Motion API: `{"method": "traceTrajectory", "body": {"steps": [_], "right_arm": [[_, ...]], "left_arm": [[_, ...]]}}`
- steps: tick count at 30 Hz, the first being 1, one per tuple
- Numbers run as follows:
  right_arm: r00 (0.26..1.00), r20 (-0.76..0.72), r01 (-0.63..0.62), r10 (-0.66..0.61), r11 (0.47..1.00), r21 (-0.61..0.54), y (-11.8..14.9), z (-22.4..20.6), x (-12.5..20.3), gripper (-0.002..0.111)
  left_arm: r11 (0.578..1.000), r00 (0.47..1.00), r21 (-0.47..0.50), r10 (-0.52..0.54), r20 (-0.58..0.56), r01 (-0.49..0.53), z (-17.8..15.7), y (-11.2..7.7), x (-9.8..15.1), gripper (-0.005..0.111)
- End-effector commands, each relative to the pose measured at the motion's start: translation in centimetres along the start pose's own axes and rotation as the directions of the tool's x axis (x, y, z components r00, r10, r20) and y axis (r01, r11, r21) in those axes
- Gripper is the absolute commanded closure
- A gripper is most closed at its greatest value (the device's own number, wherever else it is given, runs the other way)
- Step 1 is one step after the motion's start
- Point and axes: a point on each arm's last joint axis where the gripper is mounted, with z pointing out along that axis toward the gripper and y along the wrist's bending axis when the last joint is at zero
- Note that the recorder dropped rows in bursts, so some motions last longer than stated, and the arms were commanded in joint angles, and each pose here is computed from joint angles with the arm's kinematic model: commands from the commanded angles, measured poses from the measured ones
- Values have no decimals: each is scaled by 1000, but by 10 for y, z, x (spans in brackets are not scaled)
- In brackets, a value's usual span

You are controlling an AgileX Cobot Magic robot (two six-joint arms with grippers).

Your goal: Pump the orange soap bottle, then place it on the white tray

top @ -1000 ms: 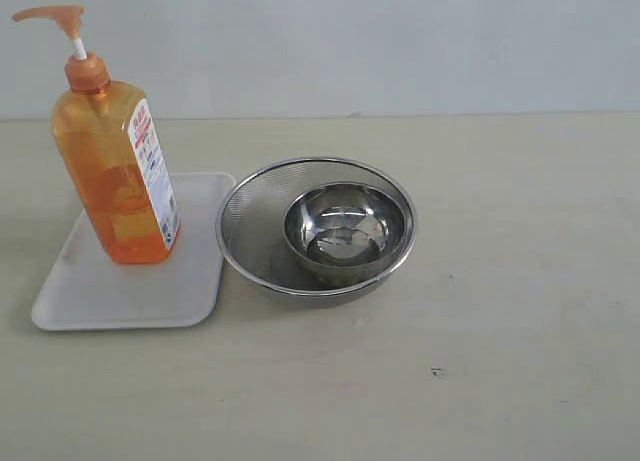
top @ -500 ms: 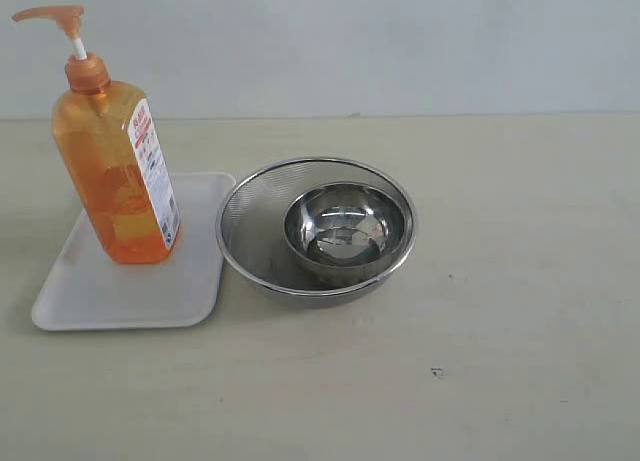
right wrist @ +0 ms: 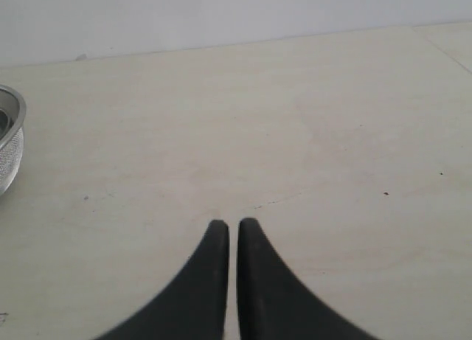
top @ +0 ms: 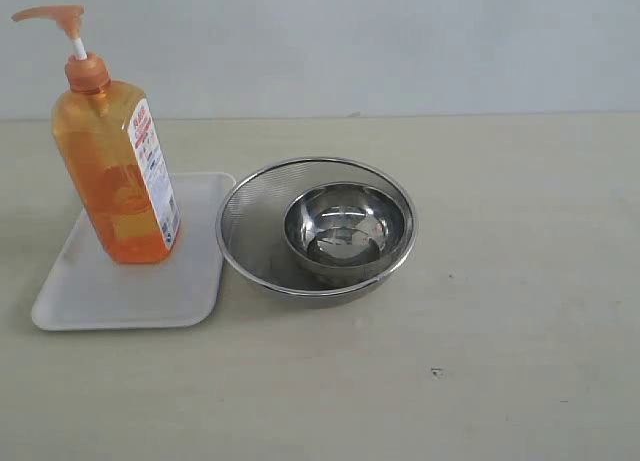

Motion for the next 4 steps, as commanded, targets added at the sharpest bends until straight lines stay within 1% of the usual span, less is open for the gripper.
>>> {"method": "traceTrajectory", "body": {"steps": [1,4], "right_arm": [[1000,12,1,-1,1000,3,0,0,-1,108],[1000,12,1,-1,1000,3,0,0,-1,108]], "left_arm": [[1000,1000,0,-7,13,7,0,0,-1,102],[1000,1000,0,-7,13,7,0,0,-1,102]]}}
